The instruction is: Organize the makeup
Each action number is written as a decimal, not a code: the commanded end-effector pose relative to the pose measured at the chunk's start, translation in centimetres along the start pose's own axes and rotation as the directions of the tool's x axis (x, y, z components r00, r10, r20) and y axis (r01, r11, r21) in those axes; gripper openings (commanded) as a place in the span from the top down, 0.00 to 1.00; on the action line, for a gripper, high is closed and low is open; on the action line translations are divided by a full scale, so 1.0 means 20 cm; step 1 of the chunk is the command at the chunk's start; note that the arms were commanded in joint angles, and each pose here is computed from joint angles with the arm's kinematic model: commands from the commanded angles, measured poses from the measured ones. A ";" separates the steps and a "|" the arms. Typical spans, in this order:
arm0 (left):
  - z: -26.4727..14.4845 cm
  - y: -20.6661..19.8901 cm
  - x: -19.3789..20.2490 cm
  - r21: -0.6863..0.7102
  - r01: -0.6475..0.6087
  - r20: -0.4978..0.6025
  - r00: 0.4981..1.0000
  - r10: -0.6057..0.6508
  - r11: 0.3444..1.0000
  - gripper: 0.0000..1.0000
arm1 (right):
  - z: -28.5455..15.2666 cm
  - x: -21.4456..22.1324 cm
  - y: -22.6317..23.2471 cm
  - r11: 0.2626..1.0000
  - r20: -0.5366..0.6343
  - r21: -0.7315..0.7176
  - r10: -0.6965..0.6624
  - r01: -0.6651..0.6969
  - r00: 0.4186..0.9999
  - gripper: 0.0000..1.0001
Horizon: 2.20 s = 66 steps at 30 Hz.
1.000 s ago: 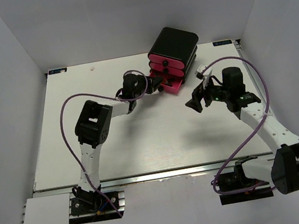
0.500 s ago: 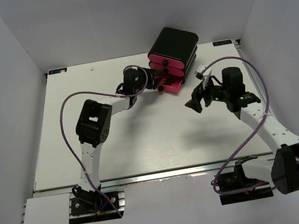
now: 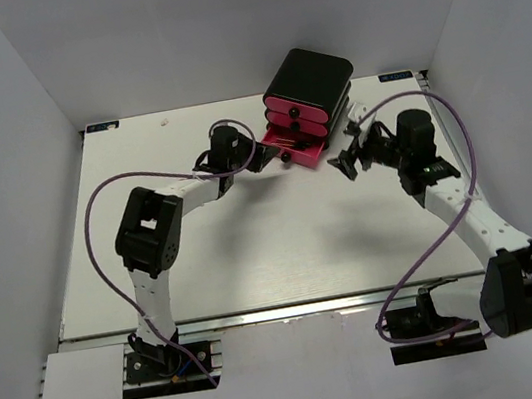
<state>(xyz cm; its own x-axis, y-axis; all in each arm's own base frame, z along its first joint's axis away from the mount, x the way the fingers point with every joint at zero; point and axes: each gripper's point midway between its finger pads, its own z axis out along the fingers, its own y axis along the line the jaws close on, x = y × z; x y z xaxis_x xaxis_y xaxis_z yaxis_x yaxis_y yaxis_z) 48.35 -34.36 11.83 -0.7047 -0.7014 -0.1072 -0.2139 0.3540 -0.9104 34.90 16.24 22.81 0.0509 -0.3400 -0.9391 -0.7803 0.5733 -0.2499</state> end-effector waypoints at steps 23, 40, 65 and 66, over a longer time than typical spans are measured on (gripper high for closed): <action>0.23 0.16 -0.12 -0.112 -0.035 -0.014 0.999 0.034 0.993 0.87 | 0.64 0.02 -0.73 0.964 -0.145 0.247 -0.059 0.094 0.988 0.31; 0.49 0.00 -0.22 0.055 0.097 -0.008 0.995 -0.097 0.994 0.49 | 0.64 0.18 -0.61 0.984 -0.221 0.176 0.021 0.019 0.975 0.42; -0.35 -0.28 -0.32 0.069 -0.331 0.180 0.932 0.315 0.941 0.02 | 0.20 -0.36 -0.64 0.941 -0.044 0.330 0.090 -0.071 0.995 0.11; -0.40 -0.31 -0.32 0.058 -0.382 0.186 0.912 0.366 0.922 0.02 | 0.17 -0.35 -0.63 0.936 -0.050 0.342 0.113 -0.090 0.992 0.11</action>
<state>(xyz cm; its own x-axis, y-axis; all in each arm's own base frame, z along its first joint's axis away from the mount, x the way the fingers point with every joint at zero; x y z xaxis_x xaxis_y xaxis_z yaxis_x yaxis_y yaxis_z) 49.67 -29.09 14.50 -0.6595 -0.7031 -0.2658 -0.1061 0.4371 -0.8931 48.57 15.06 29.09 -0.0463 -0.3720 -0.9271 -0.5597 0.7784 -0.2844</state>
